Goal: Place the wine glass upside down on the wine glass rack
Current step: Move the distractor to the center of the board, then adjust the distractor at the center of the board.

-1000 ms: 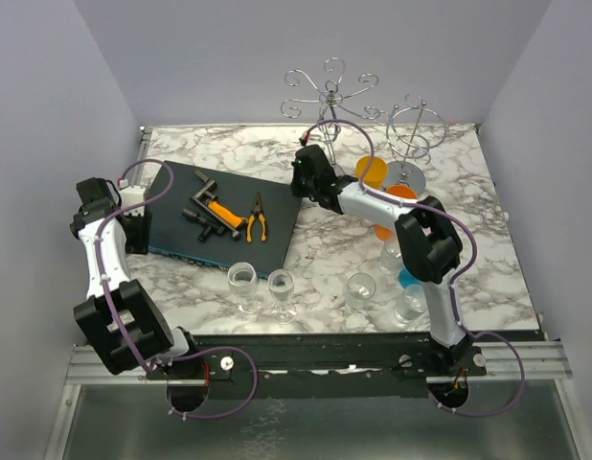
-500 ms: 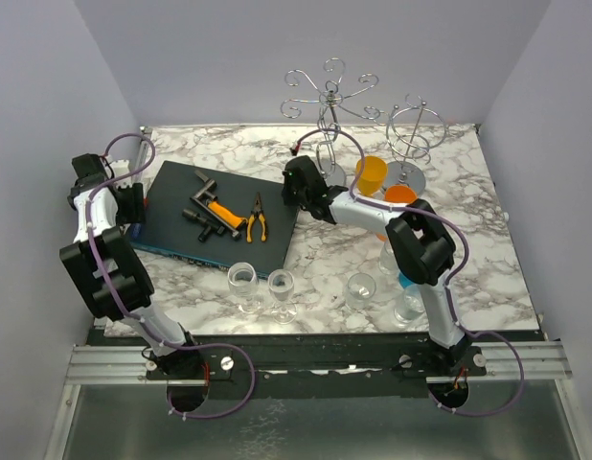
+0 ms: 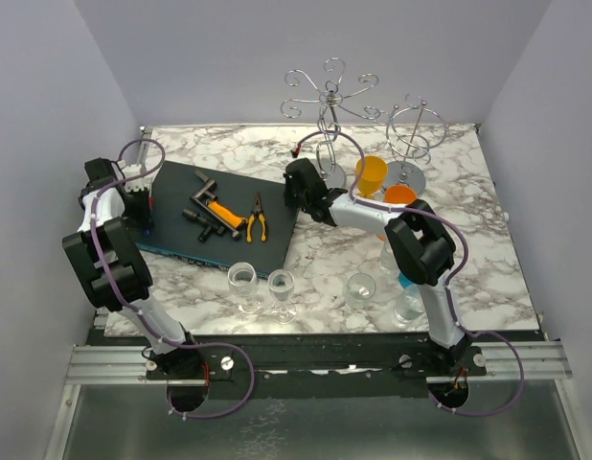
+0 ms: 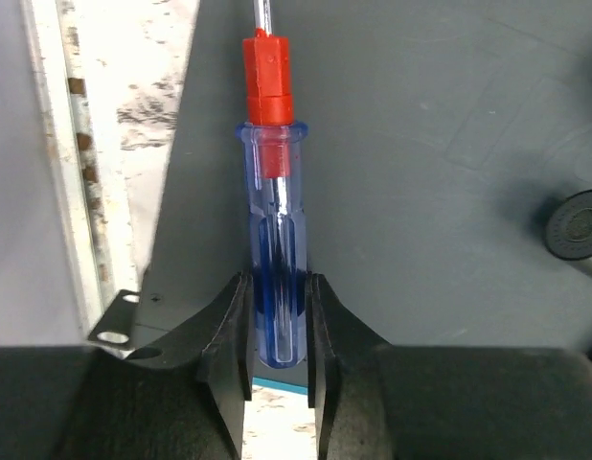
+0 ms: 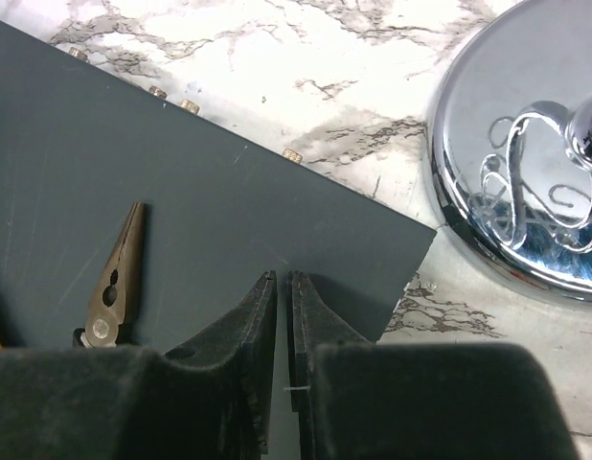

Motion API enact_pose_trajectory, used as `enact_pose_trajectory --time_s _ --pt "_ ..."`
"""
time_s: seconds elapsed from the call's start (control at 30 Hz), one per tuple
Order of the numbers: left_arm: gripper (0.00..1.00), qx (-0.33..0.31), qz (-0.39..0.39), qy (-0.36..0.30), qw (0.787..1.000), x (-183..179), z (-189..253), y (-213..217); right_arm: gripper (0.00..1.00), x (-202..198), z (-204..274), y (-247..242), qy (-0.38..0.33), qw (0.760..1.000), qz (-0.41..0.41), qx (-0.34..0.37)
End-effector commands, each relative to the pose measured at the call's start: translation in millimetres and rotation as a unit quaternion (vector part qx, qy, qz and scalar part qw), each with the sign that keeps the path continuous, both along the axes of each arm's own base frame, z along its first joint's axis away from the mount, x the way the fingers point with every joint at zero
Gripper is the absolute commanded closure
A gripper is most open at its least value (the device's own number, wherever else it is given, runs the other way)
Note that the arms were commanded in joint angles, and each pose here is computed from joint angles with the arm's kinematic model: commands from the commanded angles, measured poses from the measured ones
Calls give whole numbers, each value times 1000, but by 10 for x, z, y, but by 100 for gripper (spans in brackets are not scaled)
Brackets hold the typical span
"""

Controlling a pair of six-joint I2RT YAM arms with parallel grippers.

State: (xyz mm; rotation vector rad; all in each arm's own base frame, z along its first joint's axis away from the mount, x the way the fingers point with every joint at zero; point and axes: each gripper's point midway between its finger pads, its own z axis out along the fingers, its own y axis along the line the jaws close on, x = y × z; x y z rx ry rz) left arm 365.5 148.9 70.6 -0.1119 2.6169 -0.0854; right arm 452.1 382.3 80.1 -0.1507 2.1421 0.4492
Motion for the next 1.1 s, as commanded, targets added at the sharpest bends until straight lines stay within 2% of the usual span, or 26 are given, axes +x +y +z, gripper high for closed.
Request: enact_pose_trajectory --time_s 0.0,0.13,0.3,0.37,0.57,0.7,0.87,0.97,1.07 --pt "84 -31 -59 12 998 -131 -117 -381 85 105 210 23 -35 999 -8 -10" --pt "93 -25 -116 29 992 -267 -166 -713 85 212 211 80 -46 999 -4 -22" --pt "90 -25 -164 32 986 -406 -128 -958 84 354 177 131 -58 998 -3 -34" --pt "82 -30 -165 31 985 -401 -56 -973 83 440 178 151 -63 997 -4 -36" --pt "38 -56 -180 -7 982 -374 570 -1108 83 662 84 148 -79 995 -12 -52" --pt "27 -52 -201 -27 978 -444 969 -1159 83 781 39 109 -89 994 -26 -56" --pt "29 -23 -212 -4 977 -668 1059 -1012 84 844 -50 83 -96 993 -33 -66" --pt "39 8 -195 44 980 -886 830 -714 85 822 -89 53 -95 992 -32 -72" --pt "55 39 -164 95 981 -1107 544 -403 86 783 -116 -19 -93 992 -33 -79"
